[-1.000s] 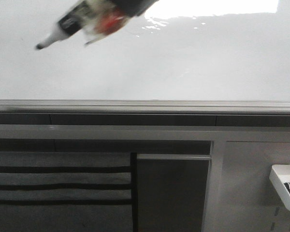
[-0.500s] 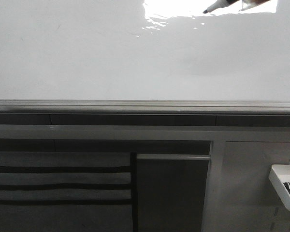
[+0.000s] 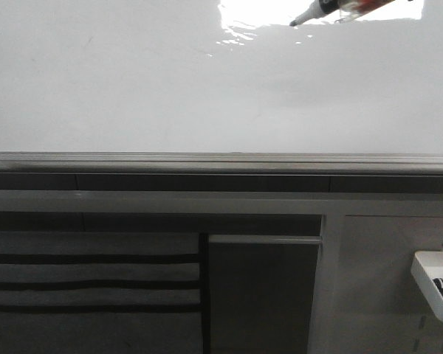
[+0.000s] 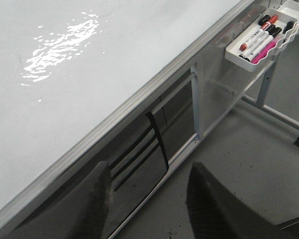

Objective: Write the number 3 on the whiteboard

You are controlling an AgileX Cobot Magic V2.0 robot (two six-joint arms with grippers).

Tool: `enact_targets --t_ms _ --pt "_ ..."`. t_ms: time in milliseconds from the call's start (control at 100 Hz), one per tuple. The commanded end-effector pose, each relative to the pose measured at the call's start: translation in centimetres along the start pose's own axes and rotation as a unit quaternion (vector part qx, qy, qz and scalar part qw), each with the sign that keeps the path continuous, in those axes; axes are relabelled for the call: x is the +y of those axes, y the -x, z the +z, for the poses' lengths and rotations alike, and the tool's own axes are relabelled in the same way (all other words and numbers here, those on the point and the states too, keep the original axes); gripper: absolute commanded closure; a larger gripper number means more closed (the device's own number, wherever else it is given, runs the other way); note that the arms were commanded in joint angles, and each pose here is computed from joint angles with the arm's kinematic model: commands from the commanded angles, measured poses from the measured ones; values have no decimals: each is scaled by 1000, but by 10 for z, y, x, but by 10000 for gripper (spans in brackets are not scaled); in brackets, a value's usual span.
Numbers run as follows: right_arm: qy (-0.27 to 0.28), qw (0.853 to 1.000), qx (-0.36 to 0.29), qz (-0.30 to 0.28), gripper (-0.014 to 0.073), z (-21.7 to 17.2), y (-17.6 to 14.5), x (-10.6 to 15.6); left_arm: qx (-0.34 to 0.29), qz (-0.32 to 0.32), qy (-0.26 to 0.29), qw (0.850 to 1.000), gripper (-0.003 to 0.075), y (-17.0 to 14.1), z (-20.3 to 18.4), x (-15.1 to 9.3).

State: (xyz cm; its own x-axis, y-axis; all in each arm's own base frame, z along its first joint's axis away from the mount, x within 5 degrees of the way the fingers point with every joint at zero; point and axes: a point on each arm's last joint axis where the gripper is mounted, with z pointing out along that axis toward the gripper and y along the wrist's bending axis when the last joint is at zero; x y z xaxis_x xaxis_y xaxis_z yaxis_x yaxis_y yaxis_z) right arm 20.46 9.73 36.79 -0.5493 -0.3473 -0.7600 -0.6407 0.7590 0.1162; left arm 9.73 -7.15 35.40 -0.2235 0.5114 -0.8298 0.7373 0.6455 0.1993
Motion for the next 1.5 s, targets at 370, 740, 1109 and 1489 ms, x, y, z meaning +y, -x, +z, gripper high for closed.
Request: enact_targets --t_ms 370,740,1109,1489 --pt "-57 997 -21 -49 652 48 68 -9 -46 -14 17 999 395 13 -6 4" --pt "-82 995 -15 -63 652 84 73 -25 -46 -14 17 999 395 13 -6 4" --pt "-110 994 26 -7 652 64 63 -47 -43 -15 16 999 395 12 -4 4" --pt "-84 996 6 -17 652 101 70 -34 -42 -15 15 999 395 12 -4 4"
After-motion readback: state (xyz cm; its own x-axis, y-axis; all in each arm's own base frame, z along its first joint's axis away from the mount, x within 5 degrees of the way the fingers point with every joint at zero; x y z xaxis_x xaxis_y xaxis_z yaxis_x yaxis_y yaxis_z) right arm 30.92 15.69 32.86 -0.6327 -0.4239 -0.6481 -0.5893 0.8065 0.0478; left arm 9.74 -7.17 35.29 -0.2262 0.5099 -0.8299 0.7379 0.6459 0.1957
